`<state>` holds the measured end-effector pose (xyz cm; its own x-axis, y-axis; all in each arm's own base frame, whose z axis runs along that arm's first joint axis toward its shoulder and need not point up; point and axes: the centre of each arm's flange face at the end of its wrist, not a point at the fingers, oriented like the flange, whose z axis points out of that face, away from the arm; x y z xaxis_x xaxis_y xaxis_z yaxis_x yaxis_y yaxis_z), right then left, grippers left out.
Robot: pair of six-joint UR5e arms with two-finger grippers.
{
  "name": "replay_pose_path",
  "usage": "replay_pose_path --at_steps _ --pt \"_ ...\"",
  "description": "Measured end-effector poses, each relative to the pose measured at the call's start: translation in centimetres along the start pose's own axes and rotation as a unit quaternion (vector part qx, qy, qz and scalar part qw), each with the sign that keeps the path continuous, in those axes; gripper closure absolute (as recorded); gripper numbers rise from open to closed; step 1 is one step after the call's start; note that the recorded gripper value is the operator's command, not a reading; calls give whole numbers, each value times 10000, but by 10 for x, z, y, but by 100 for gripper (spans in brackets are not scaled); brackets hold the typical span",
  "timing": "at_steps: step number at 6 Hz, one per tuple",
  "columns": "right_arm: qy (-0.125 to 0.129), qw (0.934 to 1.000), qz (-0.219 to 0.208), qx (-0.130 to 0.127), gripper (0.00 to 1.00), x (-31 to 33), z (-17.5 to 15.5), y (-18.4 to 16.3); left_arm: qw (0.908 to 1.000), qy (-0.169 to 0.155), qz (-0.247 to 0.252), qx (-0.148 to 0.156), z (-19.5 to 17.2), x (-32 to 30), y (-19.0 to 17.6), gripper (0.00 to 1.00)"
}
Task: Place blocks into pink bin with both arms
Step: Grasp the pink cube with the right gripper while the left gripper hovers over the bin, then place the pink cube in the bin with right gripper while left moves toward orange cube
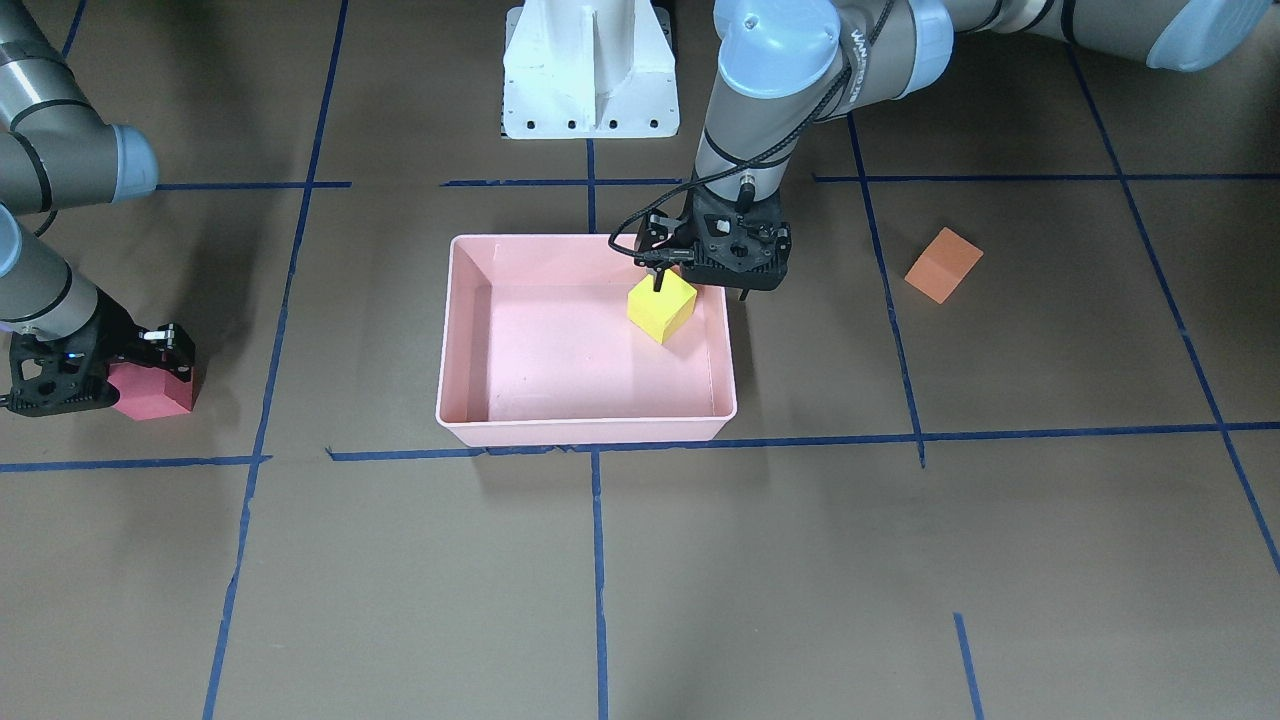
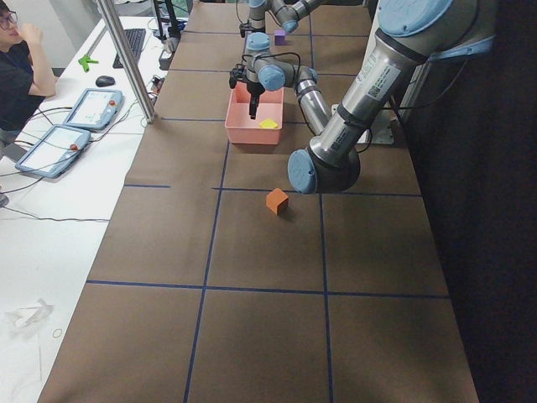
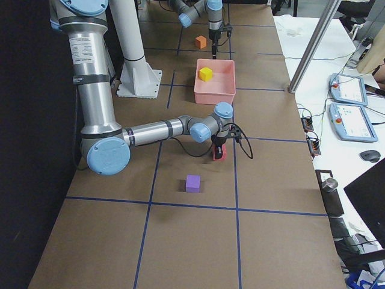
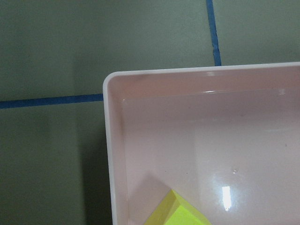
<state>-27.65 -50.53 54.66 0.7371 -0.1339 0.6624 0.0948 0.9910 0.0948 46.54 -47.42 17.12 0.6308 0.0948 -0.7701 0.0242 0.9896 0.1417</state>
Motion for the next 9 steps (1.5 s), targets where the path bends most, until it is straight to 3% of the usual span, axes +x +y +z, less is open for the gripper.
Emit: replay_pose_path --at_steps 2,4,7,8,9 --pt "-263 9991 -147 312 75 -35 -41 -5 9987 -61 494 72 -15 -43 4 0" --pt "-557 9967 257 534 75 -94 -85 -25 9892 -275 1441 -34 -36 -158 -19 0" --pt "-671 9925 967 318 73 -247 -159 -33 9779 -405 2046 -179 -35 -305 -10 0" --pt "-692 9901 1182 309 32 -305 -169 -29 9766 -376 2113 -130 -27 -333 5 0" --pt "-660 9875 1389 332 0 -358 -171 -26 9757 -239 2174 -111 -21 -356 24 0"
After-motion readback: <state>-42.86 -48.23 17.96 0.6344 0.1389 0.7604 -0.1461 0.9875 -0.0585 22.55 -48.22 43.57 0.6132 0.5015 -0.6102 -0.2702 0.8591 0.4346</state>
